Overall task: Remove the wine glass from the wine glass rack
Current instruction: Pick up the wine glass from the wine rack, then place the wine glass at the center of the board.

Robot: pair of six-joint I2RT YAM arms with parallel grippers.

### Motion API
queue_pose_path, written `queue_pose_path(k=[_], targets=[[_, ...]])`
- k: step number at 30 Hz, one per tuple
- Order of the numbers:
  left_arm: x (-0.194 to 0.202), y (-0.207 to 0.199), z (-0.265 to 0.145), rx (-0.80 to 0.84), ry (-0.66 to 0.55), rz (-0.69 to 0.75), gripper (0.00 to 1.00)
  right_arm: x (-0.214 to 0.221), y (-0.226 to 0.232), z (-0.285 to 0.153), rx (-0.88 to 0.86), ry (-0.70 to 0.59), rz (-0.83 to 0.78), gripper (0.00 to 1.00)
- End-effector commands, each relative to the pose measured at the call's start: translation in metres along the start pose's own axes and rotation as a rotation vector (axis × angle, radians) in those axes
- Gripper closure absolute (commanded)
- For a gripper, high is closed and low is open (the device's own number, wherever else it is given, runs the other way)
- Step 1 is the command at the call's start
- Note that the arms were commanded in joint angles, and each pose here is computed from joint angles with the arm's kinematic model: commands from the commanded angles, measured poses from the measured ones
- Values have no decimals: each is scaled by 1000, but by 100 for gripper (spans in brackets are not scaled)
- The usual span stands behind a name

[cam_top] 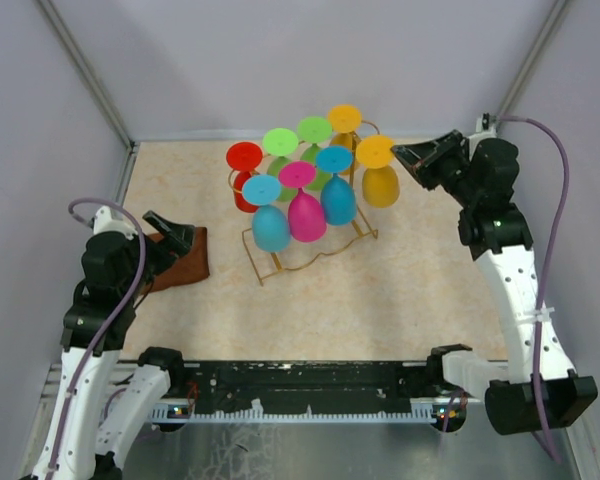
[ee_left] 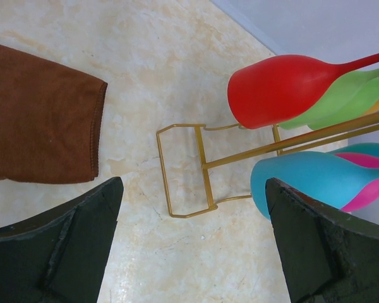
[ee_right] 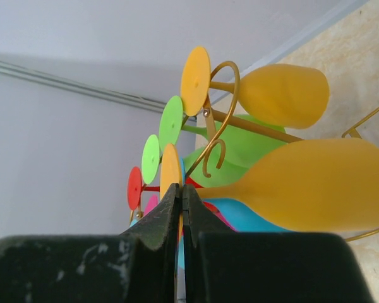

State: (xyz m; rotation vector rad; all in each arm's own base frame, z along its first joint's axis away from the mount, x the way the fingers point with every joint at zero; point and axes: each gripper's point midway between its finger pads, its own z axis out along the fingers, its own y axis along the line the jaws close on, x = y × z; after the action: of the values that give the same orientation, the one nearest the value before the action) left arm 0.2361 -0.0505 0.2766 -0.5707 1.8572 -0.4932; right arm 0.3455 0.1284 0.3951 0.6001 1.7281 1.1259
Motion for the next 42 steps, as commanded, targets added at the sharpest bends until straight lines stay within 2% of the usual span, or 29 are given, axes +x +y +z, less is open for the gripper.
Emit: queue_pose_path(k=[1,9,12,16,22,27,31,34,42], targets=[[-3,-4,-2,31,-17,14,1,-6,16,-24,-53,-58,-50,100],[1,-5,-9,79,8,185,1,20,22,-68,-183,-55,-124,100],[5,-19,-12,149,45,195,1,36,14,-87,-223,-52,-199,100],[20,-32,-13,223,122,163,1,55,-14,-100,-179,-34,-206,100],[57,-28,-22,257,293,130,1,95,-47,-117,-127,111,-187,100],[98,-26,-43,321,495,104,1,125,-62,-137,-136,215,-205,100],[137,-38,-70,525,685,70,1,151,-69,-150,-188,321,-197,100],[150,-49,-85,704,755,65,4,166,-71,-159,-217,406,-203,100],[167,-66,-92,842,815,63,4,180,-58,-163,-379,529,-266,100]])
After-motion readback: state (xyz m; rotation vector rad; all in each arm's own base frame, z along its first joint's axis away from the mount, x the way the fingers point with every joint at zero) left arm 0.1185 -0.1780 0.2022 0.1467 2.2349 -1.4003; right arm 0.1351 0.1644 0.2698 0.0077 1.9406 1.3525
